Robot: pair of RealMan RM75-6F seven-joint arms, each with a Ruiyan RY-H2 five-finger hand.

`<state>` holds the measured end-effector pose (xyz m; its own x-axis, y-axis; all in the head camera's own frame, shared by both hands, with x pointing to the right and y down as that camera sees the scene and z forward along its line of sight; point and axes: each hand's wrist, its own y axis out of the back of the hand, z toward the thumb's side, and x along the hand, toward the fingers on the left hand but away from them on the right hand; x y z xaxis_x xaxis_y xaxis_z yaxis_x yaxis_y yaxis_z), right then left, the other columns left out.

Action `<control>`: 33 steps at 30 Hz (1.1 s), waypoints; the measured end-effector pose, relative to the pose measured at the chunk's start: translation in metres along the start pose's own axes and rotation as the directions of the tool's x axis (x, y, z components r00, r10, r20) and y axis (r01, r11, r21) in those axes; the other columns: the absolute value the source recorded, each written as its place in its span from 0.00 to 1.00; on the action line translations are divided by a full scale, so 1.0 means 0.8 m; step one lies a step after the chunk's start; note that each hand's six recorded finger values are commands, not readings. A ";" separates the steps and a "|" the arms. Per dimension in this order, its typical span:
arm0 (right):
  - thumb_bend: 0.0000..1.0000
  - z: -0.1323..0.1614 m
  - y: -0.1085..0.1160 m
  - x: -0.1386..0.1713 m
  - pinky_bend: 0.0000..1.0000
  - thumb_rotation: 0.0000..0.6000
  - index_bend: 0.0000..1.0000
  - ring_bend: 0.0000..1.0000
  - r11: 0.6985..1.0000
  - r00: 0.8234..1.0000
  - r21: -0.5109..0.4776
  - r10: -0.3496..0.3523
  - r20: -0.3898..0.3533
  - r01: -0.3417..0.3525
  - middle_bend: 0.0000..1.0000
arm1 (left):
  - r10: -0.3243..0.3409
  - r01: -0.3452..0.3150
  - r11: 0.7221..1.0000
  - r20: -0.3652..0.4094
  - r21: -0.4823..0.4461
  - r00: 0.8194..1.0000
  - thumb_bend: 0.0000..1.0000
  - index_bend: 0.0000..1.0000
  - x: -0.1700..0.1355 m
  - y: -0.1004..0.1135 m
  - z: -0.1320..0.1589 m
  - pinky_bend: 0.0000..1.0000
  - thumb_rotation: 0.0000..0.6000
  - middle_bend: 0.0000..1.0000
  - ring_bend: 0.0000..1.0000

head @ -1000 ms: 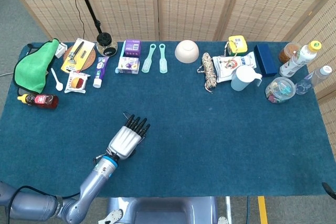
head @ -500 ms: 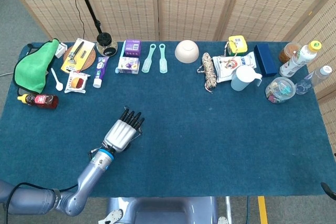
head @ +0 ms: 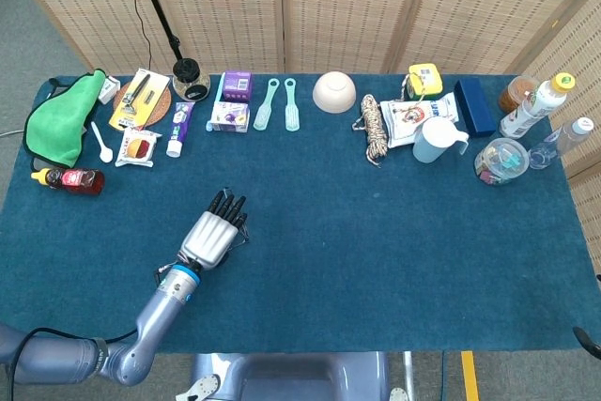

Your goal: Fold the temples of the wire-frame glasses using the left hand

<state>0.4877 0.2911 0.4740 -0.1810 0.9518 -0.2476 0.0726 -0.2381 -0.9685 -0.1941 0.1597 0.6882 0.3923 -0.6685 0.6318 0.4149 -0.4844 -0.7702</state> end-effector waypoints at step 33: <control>0.00 -0.001 0.002 0.002 0.23 1.00 0.25 0.14 1.000 1.000 0.003 0.004 0.004 -0.004 0.11 | 0.012 -0.011 0.999 0.024 -0.047 1.000 0.23 0.56 -0.022 -0.001 0.021 0.00 0.80 0.00 0.00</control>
<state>0.4880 0.2922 0.4722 -0.1844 0.9500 -0.2518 0.0707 -0.2427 -0.9675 -0.1875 0.1816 0.6792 0.4170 -0.6604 0.6245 0.3717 -0.5031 -0.7802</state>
